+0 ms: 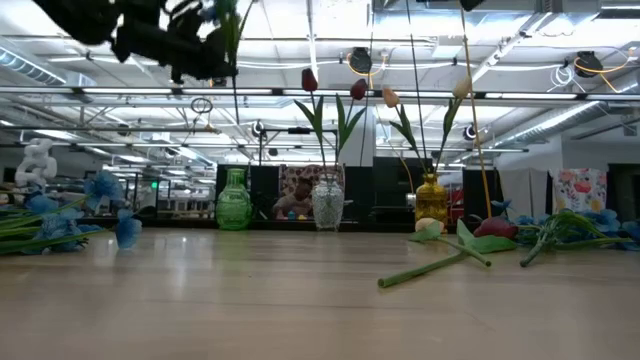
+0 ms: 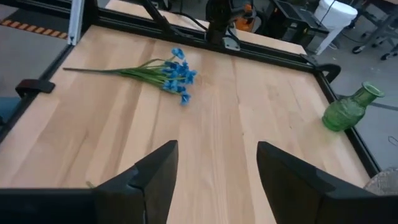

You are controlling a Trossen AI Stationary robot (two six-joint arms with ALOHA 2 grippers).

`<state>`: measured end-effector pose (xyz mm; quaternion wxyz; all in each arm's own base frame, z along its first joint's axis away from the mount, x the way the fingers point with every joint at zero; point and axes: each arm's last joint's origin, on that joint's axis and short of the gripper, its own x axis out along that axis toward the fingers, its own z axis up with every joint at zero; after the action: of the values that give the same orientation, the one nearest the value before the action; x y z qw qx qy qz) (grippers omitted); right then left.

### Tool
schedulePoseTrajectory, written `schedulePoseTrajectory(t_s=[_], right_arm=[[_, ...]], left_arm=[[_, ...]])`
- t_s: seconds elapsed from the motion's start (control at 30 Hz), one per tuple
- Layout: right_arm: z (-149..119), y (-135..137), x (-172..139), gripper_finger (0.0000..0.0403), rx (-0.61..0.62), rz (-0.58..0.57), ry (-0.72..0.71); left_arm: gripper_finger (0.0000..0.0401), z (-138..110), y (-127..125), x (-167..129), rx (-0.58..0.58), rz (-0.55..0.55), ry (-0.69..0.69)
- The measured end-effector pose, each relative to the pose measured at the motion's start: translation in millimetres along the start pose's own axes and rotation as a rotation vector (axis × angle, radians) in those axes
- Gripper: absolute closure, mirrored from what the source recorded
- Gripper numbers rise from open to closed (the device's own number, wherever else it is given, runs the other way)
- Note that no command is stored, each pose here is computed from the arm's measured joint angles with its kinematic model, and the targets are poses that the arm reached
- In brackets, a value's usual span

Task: Sort flowers into vase by color
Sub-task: Put the center blue flowers into the green flower vase

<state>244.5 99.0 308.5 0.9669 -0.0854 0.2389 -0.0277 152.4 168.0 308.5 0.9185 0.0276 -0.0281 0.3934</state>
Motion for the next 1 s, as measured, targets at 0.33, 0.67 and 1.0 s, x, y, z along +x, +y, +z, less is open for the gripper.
schedulePoseTrajectory(t_s=[0.33,0.67,1.0], right_arm=[[-7,-3,21,0.0193,-0.003,-0.038,0.059],[-7,-6,23,0.0193,0.014,-0.052,0.068],[-9,-5,23,0.0193,0.036,-0.048,0.081]], left_arm=[[0.0384,-47,19,26,-0.051,-0.001,0.116],[0.0384,-68,24,39,-0.055,0.08,0.172],[0.0383,-78,25,43,-0.089,0.12,0.211]])
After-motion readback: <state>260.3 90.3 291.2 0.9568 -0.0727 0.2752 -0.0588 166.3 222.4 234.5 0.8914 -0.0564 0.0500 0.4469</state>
